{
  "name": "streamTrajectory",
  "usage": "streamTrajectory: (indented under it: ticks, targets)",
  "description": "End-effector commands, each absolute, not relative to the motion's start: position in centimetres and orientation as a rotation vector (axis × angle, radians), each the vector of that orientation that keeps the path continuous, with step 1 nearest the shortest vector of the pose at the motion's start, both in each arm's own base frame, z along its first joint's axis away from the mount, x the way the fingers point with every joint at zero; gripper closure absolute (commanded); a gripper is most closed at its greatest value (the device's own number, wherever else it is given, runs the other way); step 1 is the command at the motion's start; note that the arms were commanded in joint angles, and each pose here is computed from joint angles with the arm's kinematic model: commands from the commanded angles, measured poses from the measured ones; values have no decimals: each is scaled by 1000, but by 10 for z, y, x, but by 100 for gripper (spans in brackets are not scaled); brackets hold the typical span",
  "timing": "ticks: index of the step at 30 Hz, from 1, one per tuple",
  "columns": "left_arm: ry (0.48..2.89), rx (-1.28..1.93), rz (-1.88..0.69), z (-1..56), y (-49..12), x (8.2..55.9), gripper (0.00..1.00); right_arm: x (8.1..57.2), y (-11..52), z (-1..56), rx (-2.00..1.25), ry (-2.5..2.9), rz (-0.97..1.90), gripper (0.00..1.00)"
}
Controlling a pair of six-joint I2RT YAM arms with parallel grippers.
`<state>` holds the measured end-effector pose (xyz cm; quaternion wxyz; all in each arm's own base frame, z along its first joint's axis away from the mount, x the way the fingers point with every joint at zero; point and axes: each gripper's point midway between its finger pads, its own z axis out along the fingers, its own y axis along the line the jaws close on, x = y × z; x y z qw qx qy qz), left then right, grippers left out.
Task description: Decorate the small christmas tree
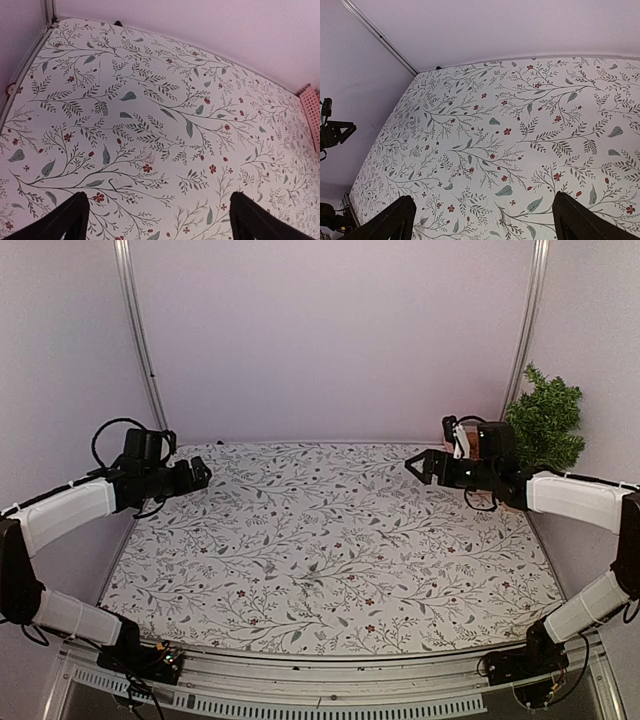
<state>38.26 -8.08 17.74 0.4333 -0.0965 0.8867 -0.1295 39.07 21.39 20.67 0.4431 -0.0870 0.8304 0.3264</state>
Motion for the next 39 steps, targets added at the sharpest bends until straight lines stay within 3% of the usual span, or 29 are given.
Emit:
streamTrajectory:
  ticks: [1,14,22,34,39]
  targets:
    - [2141,-200,-367,198,-92,395,1,373,213,201,-154,2073,905,1]
    - [2108,-152,-483,204,-113,411,1,317,76,147,511,2073,899,1]
    - [2086,-135,-503,211,-117,417,1,312,-12,130,850,2003,720,11]
    - [2085,-139,-513,213,-118,418,1,326,-99,119,1030,1814,592,30]
    - [2079,-140,-522,216,-118,418,1,340,-123,120,1010,1792,597,33]
